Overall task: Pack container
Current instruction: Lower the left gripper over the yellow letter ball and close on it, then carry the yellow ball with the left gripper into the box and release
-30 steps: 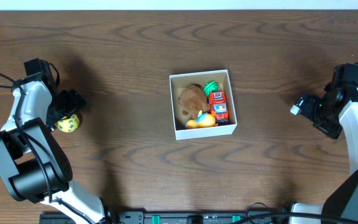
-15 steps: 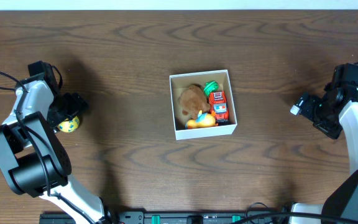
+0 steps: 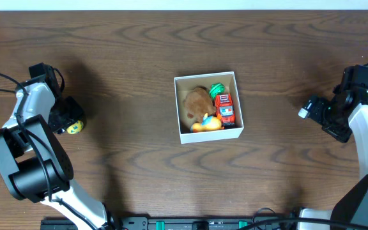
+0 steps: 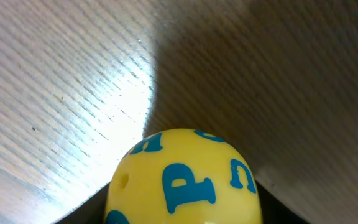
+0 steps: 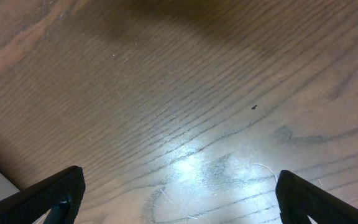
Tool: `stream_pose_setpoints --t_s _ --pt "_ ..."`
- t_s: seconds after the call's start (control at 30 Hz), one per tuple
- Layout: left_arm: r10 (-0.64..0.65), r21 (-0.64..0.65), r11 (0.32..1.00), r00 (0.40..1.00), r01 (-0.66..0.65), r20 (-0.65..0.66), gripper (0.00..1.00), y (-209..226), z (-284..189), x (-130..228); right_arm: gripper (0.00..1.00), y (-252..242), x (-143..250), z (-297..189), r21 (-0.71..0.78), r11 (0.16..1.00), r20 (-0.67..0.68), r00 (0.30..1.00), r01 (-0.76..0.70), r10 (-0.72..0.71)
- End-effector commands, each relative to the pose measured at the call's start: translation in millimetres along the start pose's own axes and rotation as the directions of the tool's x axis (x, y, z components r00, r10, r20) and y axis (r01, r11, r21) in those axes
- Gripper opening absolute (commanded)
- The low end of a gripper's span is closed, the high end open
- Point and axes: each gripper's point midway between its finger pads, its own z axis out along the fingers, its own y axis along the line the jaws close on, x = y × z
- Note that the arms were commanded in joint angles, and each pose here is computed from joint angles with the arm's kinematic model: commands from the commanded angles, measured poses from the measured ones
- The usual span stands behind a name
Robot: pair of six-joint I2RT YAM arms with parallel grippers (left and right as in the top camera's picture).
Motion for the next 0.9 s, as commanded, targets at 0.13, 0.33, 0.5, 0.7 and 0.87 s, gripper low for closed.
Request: stream_pose_setpoints --t_s 0.13,0.33,0.5,0.7,0.87 --pt "-0.001 -0.006 1.0 1.0 0.001 -0.017 0.39 3 -1 6 0.99 -1 1 2 0.003 1.0 -0.006 1.0 0.01 -0.01" --pt "0.05 0.047 0.997 0.992 -0.055 0.119 0.36 -22 -54 -7 0.99 -1 1 2 0.003 1.0 -0.007 1.0 0.01 -0.01" --pt "0.169 0.148 0.965 0.946 -0.216 0.278 0.31 -70 -128 15 0.99 -1 1 2 0.003 1.0 -0.007 1.0 0.01 -0.01" --pt "0.362 0.259 0.815 0.805 -0.518 0.47 0.3 -143 -211 91 0.99 -1 2 2 -0.001 1.0 -0.009 1.0 0.009 -0.009" --pt "0.527 0.262 0.619 0.638 -0.741 0.561 0.3 -192 -239 162 0.99 0 2 2 -0.001 1.0 -0.009 1.0 0.009 -0.009"
